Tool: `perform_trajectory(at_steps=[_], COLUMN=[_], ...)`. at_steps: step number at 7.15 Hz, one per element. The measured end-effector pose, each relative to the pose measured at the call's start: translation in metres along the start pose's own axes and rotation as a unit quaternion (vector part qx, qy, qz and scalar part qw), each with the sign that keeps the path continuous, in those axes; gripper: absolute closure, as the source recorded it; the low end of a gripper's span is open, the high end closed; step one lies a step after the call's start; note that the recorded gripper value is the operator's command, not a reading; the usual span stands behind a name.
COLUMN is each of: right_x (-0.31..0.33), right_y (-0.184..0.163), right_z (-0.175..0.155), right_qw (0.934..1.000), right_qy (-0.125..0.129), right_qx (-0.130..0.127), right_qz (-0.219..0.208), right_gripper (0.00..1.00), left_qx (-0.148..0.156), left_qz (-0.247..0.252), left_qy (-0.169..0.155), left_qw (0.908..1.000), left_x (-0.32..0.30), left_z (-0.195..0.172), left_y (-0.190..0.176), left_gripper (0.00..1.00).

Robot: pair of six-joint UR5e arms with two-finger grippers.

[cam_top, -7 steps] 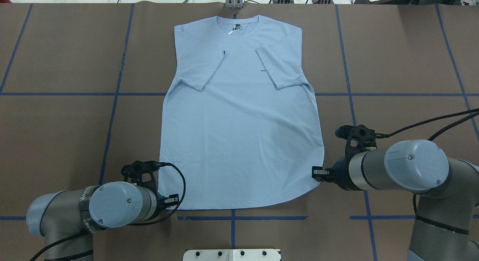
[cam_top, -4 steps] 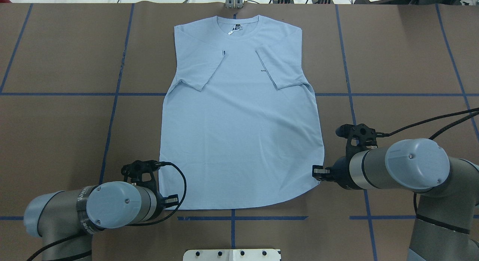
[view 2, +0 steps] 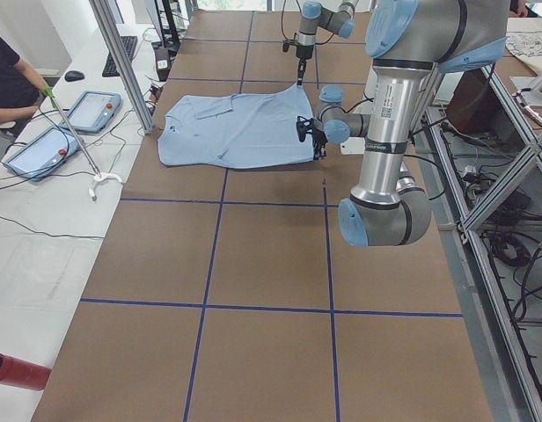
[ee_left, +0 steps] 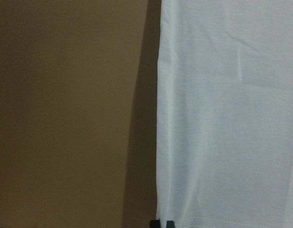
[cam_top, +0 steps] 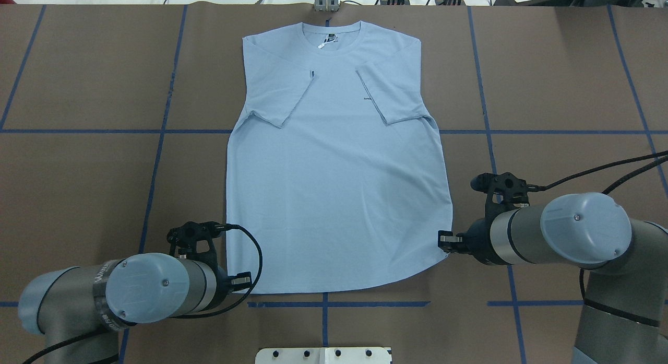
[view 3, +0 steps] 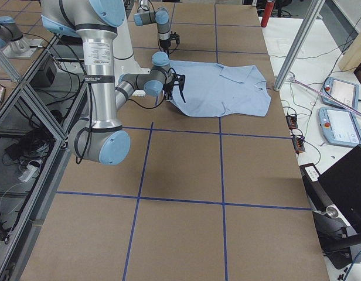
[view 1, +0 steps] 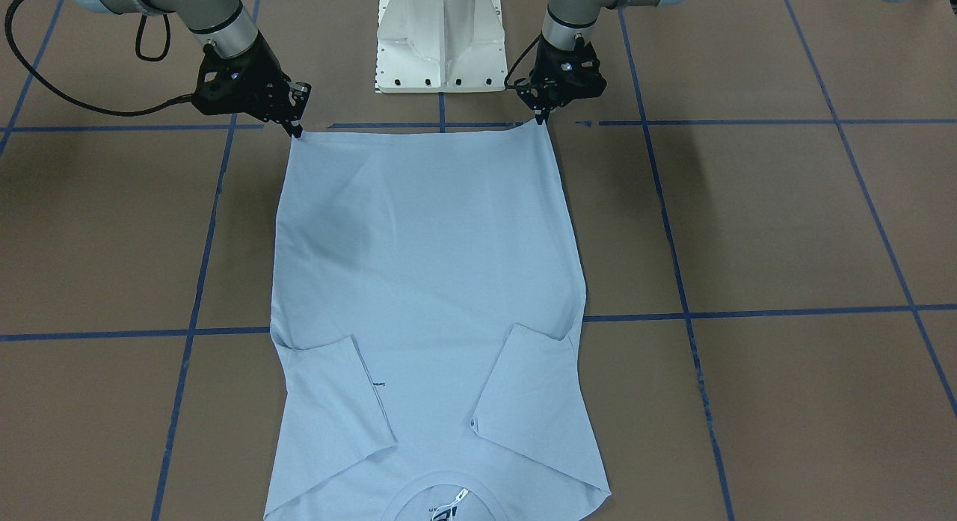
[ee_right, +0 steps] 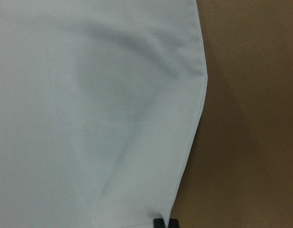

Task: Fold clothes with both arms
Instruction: 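Lift the hem with both grippers and fold it toward the collar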

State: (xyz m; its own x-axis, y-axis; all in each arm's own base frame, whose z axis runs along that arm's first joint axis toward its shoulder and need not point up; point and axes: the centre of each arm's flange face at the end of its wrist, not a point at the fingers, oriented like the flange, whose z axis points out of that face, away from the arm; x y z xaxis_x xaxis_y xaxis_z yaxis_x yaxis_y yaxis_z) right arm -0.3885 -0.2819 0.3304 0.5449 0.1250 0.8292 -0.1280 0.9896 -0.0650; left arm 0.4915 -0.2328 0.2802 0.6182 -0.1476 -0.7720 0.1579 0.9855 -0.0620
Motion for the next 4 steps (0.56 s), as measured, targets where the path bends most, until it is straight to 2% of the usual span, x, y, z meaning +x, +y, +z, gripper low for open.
perform_trajectory(at_steps=[2,4], right_x=[0.006,0.018], right_y=[0.026,0.053], right_z=[-0.021,-0.046], right_qw=[0.9985,0.9917], right_qy=[-0.008,-0.011], right_qx=[-0.051,-0.126], right_qz=[0.018,0.025], right_gripper=[1.0,1.0], left_qx=[-0.013,-0.034], left_qz=[0.026,0.055], left_qy=[0.0,-0.015], left_qw=[0.9996,0.9978], left_x=[0.004,-0.001], left_z=[-0.04,-0.075], left_y=[0.02,0.047], left_gripper=[1.0,1.0])
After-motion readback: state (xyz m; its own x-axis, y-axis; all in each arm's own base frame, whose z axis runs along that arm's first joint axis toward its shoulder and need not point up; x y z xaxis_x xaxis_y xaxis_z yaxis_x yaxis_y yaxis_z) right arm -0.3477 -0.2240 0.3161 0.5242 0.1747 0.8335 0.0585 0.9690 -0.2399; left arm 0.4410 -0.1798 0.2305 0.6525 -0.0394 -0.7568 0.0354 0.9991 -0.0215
